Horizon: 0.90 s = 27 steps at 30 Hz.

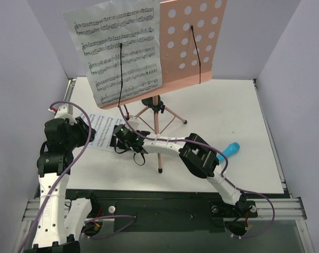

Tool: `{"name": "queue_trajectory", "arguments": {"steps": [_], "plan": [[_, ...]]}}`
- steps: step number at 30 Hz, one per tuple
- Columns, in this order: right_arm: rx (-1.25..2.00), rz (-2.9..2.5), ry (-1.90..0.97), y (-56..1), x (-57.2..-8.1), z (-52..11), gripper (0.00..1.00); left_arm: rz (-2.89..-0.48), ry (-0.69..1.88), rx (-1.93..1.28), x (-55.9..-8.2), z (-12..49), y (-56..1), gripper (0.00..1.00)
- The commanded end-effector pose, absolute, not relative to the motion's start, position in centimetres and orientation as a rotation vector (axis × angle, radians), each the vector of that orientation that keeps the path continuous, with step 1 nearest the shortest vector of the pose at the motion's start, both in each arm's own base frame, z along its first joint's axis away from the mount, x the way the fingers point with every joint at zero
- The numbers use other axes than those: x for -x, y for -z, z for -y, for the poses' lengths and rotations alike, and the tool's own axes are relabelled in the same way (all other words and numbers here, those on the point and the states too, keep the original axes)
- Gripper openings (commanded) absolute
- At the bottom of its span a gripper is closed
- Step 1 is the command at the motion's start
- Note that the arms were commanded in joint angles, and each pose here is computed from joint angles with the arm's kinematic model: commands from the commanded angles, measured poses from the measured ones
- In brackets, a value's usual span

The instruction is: Set up the instrument practice props

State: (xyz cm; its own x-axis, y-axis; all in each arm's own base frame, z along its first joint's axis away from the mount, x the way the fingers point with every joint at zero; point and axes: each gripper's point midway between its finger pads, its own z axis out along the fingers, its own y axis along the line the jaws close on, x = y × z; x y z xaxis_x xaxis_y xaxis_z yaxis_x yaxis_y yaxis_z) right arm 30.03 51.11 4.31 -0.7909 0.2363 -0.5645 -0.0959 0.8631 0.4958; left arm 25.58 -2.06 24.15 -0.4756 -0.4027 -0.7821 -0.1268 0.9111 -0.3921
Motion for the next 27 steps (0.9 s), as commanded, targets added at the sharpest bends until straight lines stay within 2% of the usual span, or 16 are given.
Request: {"name": "queue_trajectory", "arguments": {"steps": [1, 15, 18, 19, 21, 27], "plan": [[-0.228, -2.434, -0.643, -3.1, -31.4, -51.0, 0.70, -1.992, 0.358, 0.349, -26.4, 2.3, -25.9, 0.44], [-0.171, -2.519, -0.769, 1.1, -33.0, -54.3, 0.66, -1.996, 0.349, 0.352, -26.7, 2.2, -26.0, 0.43], [-0.135, -2.545, -0.892, 1.5, -33.1, -55.4, 0.63, -1.994, 0.349, 0.354, -26.7, 2.2, -26.1, 0.43], [-0.123, -2.547, -0.911, 1.8, -33.3, -55.7, 0.57, -1.991, 0.350, 0.352, -26.7, 2.2, -26.2, 0.43], [-0.100, -2.566, -0.958, 2.1, -33.5, -56.1, 0.52, -1.991, 0.349, 0.353, -26.7, 2.2, -26.2, 0.43], [0.031, -2.550, -1.093, 0.6, -33.0, -57.1, 0.51, -1.992, 0.326, 0.351, -26.6, 1.9, -26.0, 0.43]]}}
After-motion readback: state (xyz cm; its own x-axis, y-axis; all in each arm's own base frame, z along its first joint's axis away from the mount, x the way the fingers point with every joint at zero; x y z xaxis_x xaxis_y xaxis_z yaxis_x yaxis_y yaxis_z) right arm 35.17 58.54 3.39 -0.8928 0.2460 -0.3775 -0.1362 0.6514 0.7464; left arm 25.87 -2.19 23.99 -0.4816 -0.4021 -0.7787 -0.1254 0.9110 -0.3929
